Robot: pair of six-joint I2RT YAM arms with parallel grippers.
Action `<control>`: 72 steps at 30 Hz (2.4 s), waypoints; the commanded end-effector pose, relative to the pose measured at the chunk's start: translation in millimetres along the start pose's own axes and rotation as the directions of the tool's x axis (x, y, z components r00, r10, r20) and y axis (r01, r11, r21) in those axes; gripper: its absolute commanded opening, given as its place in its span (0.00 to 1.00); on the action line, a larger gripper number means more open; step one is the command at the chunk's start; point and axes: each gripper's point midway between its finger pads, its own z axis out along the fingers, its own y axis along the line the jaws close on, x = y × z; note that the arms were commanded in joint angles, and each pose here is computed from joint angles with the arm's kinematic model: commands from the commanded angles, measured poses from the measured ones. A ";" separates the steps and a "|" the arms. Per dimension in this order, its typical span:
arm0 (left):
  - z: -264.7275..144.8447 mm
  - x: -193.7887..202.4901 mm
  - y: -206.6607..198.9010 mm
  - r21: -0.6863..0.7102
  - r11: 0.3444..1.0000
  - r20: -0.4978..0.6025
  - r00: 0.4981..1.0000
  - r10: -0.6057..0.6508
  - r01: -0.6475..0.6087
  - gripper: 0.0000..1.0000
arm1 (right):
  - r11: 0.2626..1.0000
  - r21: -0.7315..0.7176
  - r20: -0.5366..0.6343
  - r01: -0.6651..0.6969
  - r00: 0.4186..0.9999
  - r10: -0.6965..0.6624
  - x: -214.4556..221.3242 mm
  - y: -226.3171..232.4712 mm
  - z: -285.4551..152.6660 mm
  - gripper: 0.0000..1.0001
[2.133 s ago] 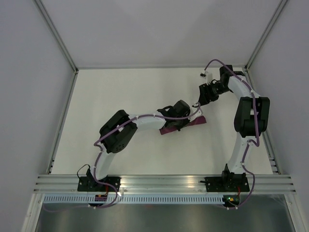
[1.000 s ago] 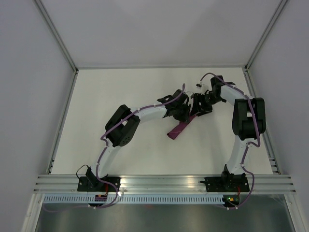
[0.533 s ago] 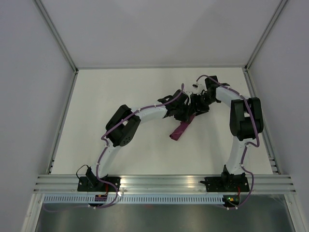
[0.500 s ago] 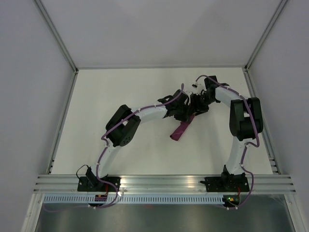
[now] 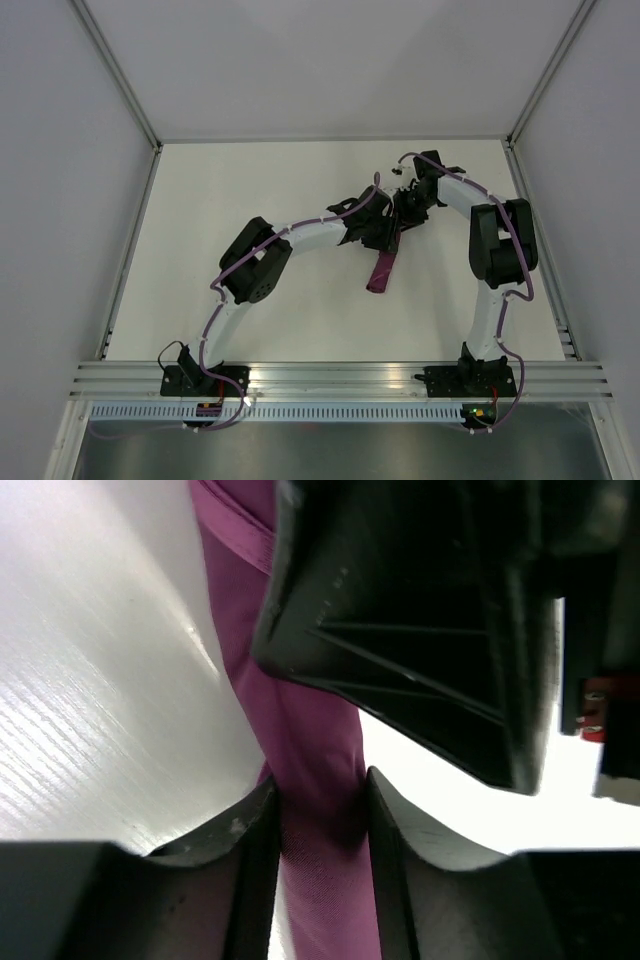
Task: Fold the napkin, place the utensils inside, and roll it up
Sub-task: Roll the napkin with the utensil
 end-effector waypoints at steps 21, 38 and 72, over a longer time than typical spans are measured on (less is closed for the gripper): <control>-68.1 -68.3 -12.5 0.061 0.998 0.151 0.988 -0.005 -0.004 0.49 | 0.975 0.162 0.051 0.155 0.985 -0.165 -69.1 -19.5 42.7 0.35; -102.1 -78.4 8.9 0.055 0.998 0.190 0.981 -0.027 0.017 0.49 | 0.972 0.180 0.108 0.147 0.980 -0.168 -105.1 -12.1 39.0 0.46; -97.4 -73.1 24.2 0.047 0.998 0.164 0.985 -0.047 0.039 0.48 | 0.980 0.093 0.289 0.178 0.937 -0.197 -149.5 30.7 -27.0 0.72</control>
